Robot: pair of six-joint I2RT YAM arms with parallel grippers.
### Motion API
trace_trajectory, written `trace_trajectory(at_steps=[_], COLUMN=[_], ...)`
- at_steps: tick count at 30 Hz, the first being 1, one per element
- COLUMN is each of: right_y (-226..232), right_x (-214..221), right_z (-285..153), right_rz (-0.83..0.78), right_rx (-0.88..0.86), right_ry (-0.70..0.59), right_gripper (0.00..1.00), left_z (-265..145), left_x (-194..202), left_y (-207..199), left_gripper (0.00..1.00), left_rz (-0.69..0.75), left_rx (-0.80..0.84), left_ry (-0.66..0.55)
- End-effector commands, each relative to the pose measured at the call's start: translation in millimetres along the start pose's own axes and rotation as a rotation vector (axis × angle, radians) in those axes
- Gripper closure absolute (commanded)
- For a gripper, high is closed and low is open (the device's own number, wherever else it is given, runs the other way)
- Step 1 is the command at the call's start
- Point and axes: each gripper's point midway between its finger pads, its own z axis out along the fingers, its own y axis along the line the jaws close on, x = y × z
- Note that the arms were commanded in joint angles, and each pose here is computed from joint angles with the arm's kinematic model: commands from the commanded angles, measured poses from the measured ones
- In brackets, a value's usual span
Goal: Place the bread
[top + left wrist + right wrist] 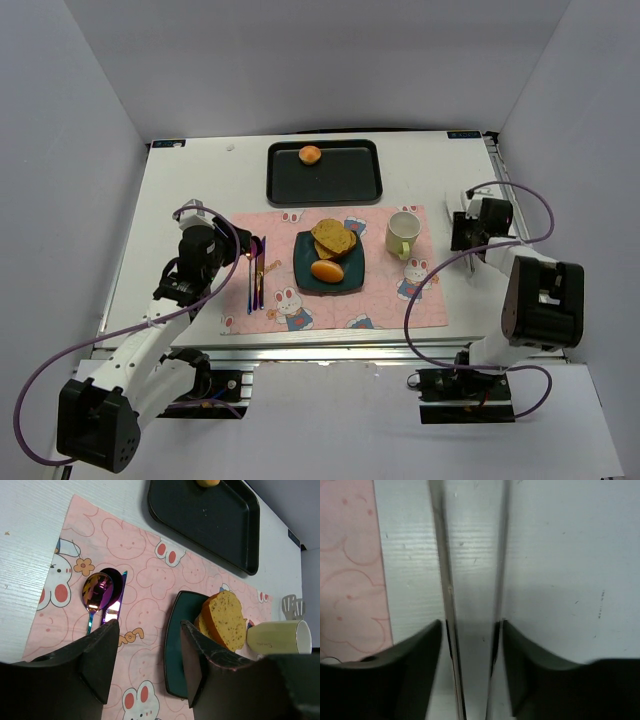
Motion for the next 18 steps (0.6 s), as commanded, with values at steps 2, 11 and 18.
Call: trace_trajectory(at_steps=[2, 11, 18], right_y=[1.8, -12.2, 8.1], right_x=[8.0, -31.3, -146.2], right_z=[12.6, -16.6, -80.3], right_rz=[-0.04, -0.086, -0.186], right_rx=[-0.06, -0.055, -0.124], right_ry=[0.055, 0.003, -0.274], right_gripper=[0.22, 0.11, 0.11], left_z=[-2.8, -4.0, -3.7], left_x=[-15.2, -15.4, -6.3], left_y=[-10.7, -11.0, -24.2], left_gripper=[0.38, 0.38, 0.72], left_rz=[-0.003, 0.009, 0.006], left_rx=[0.026, 0.025, 0.11], left_ry=[-0.035, -0.028, 0.009])
